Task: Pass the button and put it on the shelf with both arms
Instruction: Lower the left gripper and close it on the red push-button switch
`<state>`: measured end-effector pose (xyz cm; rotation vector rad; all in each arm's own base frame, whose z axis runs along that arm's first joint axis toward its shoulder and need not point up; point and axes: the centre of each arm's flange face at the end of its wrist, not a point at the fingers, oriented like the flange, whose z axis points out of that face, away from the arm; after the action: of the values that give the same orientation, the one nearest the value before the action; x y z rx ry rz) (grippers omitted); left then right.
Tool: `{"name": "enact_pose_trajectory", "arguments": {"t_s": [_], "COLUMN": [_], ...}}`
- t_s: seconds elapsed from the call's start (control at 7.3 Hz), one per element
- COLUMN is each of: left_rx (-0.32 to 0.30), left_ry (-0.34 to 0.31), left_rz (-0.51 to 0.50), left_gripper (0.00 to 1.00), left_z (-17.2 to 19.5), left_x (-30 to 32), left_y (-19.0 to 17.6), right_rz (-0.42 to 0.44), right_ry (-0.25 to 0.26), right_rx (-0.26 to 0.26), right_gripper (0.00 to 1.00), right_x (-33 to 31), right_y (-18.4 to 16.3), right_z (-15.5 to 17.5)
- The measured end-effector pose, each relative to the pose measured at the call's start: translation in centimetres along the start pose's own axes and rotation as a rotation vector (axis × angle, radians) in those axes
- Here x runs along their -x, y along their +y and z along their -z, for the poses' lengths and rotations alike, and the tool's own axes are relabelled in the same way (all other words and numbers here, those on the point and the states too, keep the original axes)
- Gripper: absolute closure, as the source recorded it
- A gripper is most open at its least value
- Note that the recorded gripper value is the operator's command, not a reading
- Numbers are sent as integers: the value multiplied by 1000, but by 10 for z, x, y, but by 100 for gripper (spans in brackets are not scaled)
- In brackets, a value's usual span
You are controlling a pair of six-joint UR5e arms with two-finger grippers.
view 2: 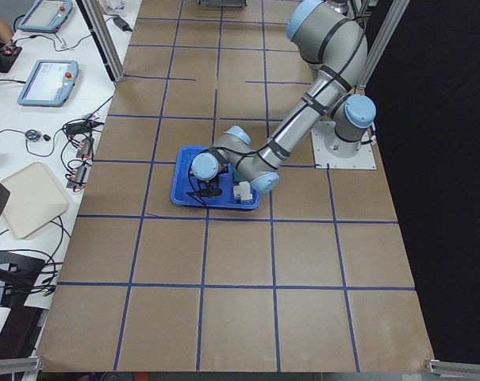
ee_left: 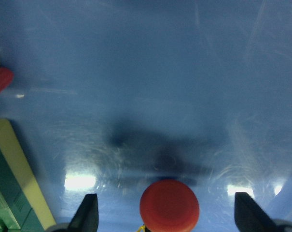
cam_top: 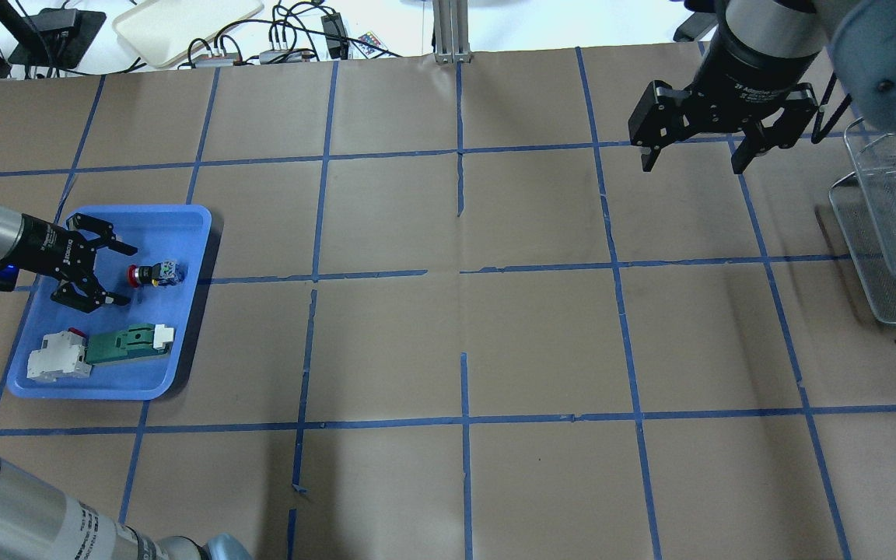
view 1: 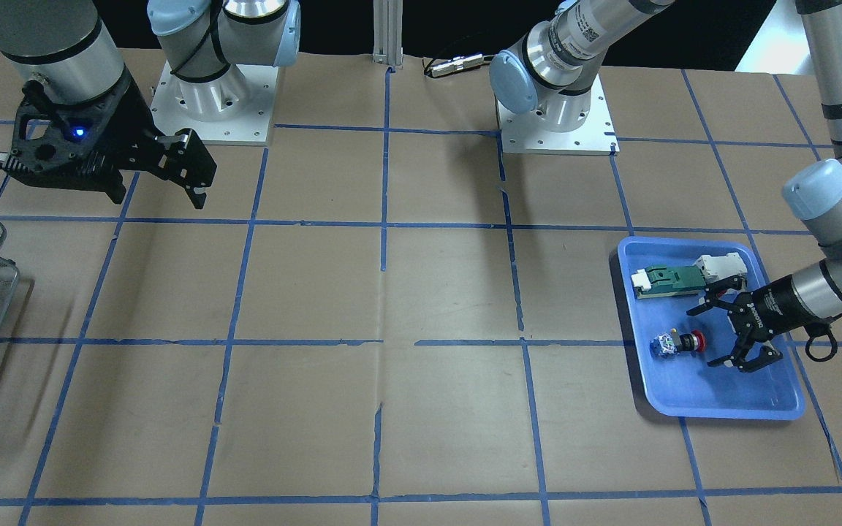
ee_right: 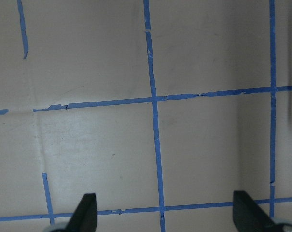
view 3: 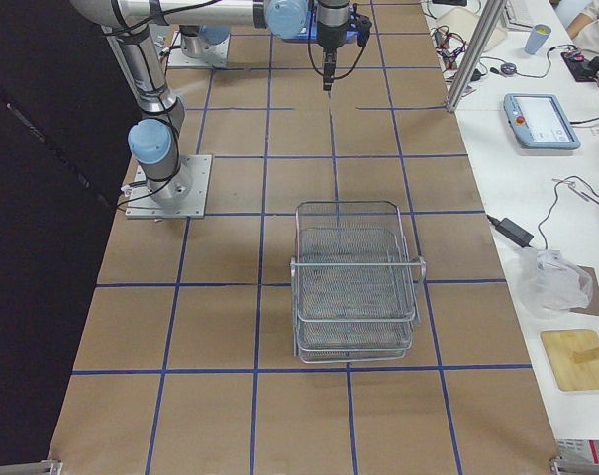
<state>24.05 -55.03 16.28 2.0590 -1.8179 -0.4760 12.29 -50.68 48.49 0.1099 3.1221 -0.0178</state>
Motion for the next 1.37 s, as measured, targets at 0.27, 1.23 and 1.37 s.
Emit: {"name": "enact_pose_trajectory", "arguments": {"t_s": [0.27,1.23,1.37], "left_rx": [7,18,20], "left_ry": [-4,-26,-29], "left_rz": [2,0,-6], "left_gripper": [49,100,100], "left_z": [-2,5,11], "left_x": [1,1,0], "left_y": [0,9,16], "right_rz": [-2,11,11], "right_ry": [0,7,5], "right_rx": [1,-33,-34], "right_gripper": [0,0,0], "right_x": [0,-1,0], "right_y": [0,-3,-3], "right_z": [0,3,3]}}
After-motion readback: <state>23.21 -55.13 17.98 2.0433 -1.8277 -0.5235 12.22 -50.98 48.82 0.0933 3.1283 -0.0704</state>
